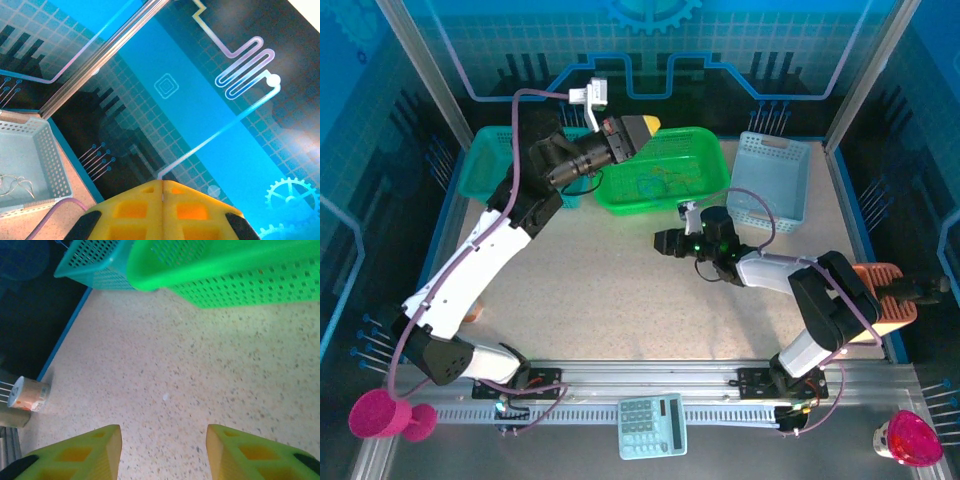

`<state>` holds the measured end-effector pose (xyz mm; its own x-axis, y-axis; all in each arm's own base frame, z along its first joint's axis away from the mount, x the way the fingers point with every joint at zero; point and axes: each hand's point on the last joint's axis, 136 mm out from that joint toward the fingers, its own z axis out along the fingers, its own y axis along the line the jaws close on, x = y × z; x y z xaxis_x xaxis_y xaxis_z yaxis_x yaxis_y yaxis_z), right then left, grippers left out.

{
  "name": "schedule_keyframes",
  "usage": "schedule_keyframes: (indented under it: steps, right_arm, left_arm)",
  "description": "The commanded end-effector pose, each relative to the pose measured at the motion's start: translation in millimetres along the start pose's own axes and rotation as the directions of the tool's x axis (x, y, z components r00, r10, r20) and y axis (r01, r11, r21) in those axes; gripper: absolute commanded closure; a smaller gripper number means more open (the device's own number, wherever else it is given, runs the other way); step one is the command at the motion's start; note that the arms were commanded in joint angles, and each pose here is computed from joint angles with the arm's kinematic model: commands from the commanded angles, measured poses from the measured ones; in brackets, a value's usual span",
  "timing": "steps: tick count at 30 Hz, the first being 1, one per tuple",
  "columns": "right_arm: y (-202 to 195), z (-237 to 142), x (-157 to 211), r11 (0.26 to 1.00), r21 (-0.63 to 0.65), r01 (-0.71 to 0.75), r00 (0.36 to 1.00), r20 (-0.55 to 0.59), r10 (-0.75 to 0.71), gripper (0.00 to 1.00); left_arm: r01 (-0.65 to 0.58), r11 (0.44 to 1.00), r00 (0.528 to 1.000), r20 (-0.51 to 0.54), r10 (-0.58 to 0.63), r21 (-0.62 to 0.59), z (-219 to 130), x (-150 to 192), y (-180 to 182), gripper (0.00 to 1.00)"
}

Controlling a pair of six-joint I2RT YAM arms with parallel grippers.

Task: Untangle the cables

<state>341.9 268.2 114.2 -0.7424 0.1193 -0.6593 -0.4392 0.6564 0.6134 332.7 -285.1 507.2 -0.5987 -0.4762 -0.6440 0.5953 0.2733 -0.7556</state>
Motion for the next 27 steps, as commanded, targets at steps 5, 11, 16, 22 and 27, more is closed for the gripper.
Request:
schedule_keyframes:
  steps: [5, 11, 16, 22, 27]
  right_arm:
    - [-9.6, -14.0, 0.1, 1.0, 0.024, -0.017, 1.0, 0.008, 0.017, 0.51]
    - [-5.4, -47.9, -24.4, 0.999, 0.039, 0.001, 0.998, 0.07, -0.004, 0.46]
    - [8.0, -82.6, -48.9, 0.998, 0.047, 0.038, 0.991, 0.127, -0.043, 0.41]
    - [30.5, -117.2, -71.0, 0.994, 0.054, 0.098, 0.975, 0.196, -0.106, 0.39]
    - [68.0, -130.1, -82.8, 0.981, -0.067, 0.183, 0.961, 0.222, -0.164, 0.37]
  left_arm:
    - [-0.049, 0.998, 0.998, 0.044, 0.047, 0.045, -7.5, -17.0, -19.7, 1.0]
    - [-0.041, 0.998, 0.999, 0.031, 0.04, 0.05, -6.1, -14.4, -17.3, 1.0]
    - [-0.034, 0.998, 0.999, 0.009, 0.034, 0.05, -3.3, -9.5, -13.2, 1.0]
    - [-0.031, 0.999, 1.0, -0.003, 0.031, 0.035, 1.2, -5.9, -2.7, 1.0]
    - [-0.027, 0.999, 0.999, -0.016, 0.028, 0.036, 4.9, -4.1, 2.1, 1.0]
